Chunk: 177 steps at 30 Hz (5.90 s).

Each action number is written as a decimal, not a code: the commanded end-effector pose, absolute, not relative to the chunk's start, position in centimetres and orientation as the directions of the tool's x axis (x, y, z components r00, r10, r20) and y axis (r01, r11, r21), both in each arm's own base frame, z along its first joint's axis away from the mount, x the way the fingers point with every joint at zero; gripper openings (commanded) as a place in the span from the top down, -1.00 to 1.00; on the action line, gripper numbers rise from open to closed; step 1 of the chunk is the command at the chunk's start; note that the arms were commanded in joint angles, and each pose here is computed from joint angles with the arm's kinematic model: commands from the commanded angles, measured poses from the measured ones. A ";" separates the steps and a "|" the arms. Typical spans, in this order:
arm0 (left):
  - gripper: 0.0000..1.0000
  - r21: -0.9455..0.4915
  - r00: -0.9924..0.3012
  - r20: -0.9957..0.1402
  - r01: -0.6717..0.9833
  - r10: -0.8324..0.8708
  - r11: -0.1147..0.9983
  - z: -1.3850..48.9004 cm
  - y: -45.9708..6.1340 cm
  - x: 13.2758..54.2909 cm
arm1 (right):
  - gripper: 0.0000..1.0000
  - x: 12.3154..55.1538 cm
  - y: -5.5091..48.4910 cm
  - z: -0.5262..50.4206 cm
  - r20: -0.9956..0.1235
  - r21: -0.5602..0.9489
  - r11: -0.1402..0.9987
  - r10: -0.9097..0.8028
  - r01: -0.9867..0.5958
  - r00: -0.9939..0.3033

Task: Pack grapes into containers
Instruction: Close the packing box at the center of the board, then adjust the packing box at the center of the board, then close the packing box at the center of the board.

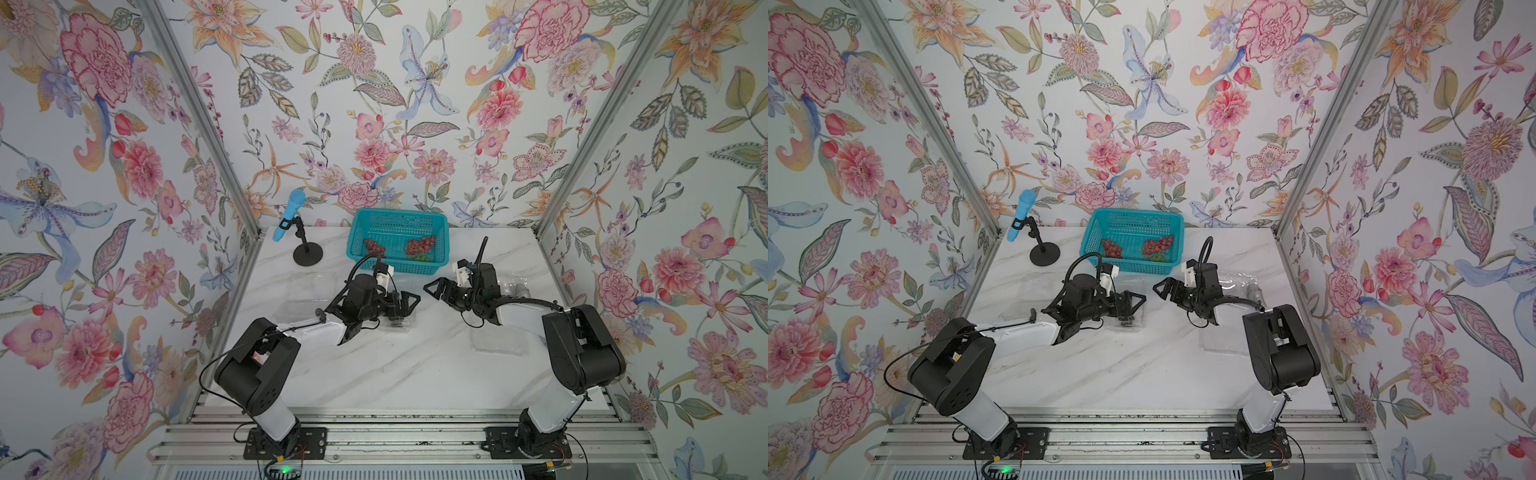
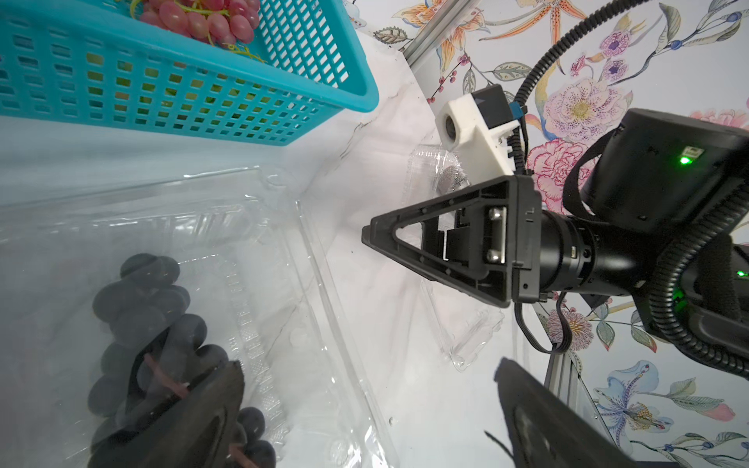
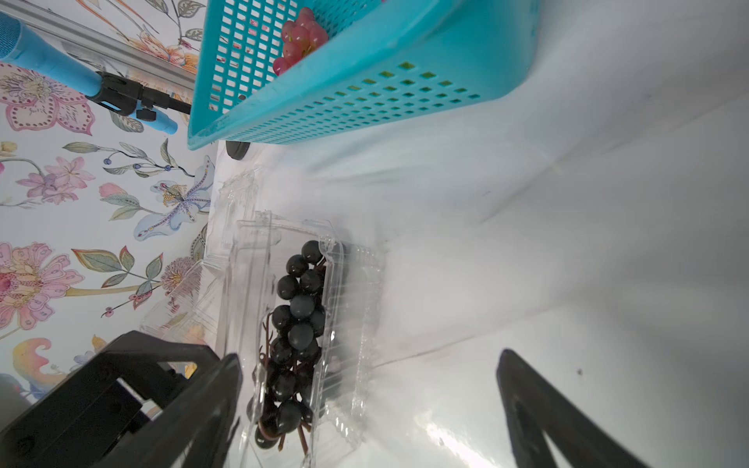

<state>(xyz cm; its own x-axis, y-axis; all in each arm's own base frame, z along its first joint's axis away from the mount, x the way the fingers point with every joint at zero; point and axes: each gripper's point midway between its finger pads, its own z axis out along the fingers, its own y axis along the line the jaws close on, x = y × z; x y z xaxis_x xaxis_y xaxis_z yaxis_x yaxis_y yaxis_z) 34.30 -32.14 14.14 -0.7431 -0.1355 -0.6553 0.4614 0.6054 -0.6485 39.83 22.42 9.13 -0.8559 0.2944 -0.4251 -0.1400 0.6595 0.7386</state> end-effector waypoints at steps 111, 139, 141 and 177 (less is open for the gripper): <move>-0.99 -0.566 -0.708 -0.694 0.422 -0.132 0.709 12.2 -28.4 35.9 | 0.47 29.7 30.6 7.0 -0.406 0.870 0.434 0.361 -0.234 -0.840; -0.99 -0.508 -0.582 -0.778 0.361 -0.236 0.782 19.0 -20.4 38.0 | -0.66 34.7 35.3 8.7 -0.401 0.844 0.484 0.278 -0.233 -0.873; -0.99 -0.504 -0.579 -0.780 0.354 -0.239 0.788 19.1 -19.8 38.1 | -0.64 33.6 37.6 8.9 -0.390 0.856 0.454 0.257 -0.245 -0.884; -0.99 -0.555 -0.681 -0.705 0.358 -0.197 0.751 12.8 -24.1 37.0 | -0.23 42.3 31.8 9.8 -0.360 0.895 0.415 0.452 -0.165 -0.816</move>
